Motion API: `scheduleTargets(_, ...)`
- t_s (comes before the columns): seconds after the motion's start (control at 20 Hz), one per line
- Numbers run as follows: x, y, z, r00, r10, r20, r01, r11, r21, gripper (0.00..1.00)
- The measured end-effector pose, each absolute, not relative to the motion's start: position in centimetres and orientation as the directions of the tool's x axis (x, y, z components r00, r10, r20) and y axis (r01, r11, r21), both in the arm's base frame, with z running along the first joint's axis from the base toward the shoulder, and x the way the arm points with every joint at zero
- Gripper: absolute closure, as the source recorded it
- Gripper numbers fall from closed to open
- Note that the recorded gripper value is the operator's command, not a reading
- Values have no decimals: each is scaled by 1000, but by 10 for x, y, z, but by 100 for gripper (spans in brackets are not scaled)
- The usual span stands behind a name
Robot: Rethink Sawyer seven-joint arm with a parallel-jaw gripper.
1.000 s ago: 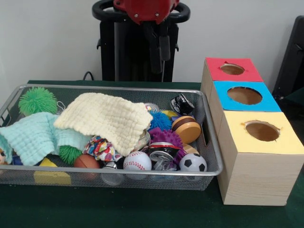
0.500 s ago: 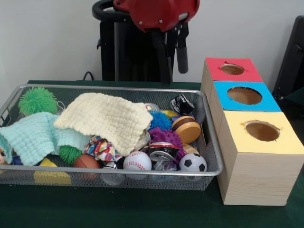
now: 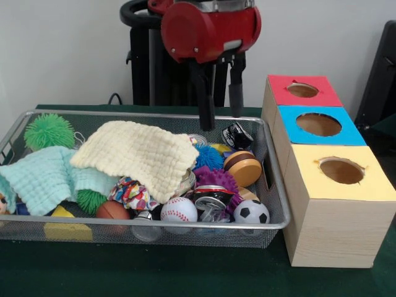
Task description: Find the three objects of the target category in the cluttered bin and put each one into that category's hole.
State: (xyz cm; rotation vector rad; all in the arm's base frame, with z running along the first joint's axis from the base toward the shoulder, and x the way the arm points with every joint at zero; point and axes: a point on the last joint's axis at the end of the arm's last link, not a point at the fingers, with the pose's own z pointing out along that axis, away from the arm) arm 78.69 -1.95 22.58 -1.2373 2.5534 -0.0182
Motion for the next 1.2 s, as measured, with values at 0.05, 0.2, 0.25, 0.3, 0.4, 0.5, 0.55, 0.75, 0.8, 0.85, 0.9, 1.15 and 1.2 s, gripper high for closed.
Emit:
scheduleTargets(0.05,786,-21,221,-588,-766,-261,-761,633,-143,0)
scheduleTargets(0.2,785,-25,211,-594,-763,-255,-758,637,-141,0)
scheduleTargets(0.25,785,-27,207,-597,-761,-252,-756,639,-139,0)
scheduleTargets(0.3,784,-28,204,-599,-761,-250,-756,640,-138,0)
scheduleTargets(0.4,783,-30,196,-604,-758,-246,-754,643,-134,0)
scheduleTargets(0.5,782,-31,186,-608,-757,-241,-753,646,-130,0)
scheduleTargets(0.55,781,-31,182,-609,-756,-239,-752,646,-128,0)
scheduleTargets(0.75,779,-32,164,-614,-754,-235,-749,650,-126,0)
scheduleTargets(0.8,780,-33,159,-615,-752,-237,-748,652,-128,0)
scheduleTargets(0.85,780,-33,155,-616,-751,-238,-746,653,-129,0)
scheduleTargets(0.9,780,-34,150,-617,-749,-240,-744,655,-132,0)
scheduleTargets(1.15,779,-36,130,-624,-741,-248,-735,665,-135,0)
scheduleTargets(1.2,778,-37,129,-625,-740,-248,-735,665,-134,0)
